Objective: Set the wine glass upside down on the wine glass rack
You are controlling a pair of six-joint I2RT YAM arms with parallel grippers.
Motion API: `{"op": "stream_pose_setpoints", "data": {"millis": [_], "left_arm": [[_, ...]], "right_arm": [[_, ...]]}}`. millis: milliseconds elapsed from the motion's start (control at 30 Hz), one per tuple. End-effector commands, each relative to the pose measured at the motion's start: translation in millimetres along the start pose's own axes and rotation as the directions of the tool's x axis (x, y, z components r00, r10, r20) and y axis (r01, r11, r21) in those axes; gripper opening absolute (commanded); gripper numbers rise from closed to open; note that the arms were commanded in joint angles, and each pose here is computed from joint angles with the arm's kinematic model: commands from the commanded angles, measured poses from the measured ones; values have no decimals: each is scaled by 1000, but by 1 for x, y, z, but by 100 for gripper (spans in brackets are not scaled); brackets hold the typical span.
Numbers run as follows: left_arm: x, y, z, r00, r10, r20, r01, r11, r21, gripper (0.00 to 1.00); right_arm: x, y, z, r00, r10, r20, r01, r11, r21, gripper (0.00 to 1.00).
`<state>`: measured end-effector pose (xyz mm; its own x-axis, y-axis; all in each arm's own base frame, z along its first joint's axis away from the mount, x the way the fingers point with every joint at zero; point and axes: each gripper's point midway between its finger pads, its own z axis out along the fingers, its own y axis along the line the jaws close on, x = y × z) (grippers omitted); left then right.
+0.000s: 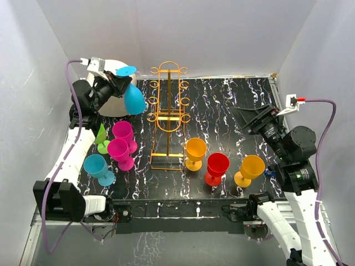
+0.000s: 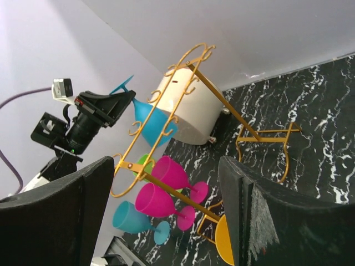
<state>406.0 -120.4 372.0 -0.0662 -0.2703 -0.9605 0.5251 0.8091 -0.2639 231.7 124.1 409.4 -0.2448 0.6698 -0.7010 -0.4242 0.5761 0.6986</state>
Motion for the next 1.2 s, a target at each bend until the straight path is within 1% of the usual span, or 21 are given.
{"op": "stream_pose_setpoints", "data": {"millis": [0, 133, 300, 333, 433, 500, 667, 767, 933, 1167], "left_arm": [[-27, -23, 16, 986, 140, 94, -154, 975, 158, 0], [-16, -20, 37, 988, 139, 73, -151, 967, 206, 0], [-18, -23, 50, 977, 170, 129, -198, 947, 255, 0], [-18, -26, 52, 974, 180, 141, -214, 936, 280, 0], [-10, -43, 55, 958, 234, 164, -281, 875, 395, 0], [-1, -43, 58, 949, 265, 169, -313, 855, 413, 0], [6, -35, 65, 940, 293, 177, -340, 854, 394, 0], [11, -28, 71, 936, 316, 158, -353, 856, 379, 0], [9, -24, 76, 930, 324, 175, -366, 857, 363, 0], [13, -30, 89, 937, 309, 166, -350, 849, 396, 0]], "right_arm": [[5, -11, -6, 999, -47, 2, 47, 998, 37, 74], [7, -11, -5, 999, -41, -9, 42, 999, 30, 73], [9, -9, -3, 999, -33, -24, 33, 999, 16, 73], [9, -8, -3, 999, -29, -24, 29, 999, 12, 73], [7, -3, -1, 1000, -13, -19, 12, 1000, -9, 73], [5, 2, -2, 1000, -7, -14, 7, 1000, -26, 74], [-1, 9, -6, 1000, -29, -6, 29, 999, -34, 74], [2, 11, -8, 999, -48, -10, 47, 998, -51, 74], [6, 8, -9, 999, -48, -17, 47, 998, -52, 74], [8, 6, -10, 998, -52, -25, 51, 998, -43, 74]]}}
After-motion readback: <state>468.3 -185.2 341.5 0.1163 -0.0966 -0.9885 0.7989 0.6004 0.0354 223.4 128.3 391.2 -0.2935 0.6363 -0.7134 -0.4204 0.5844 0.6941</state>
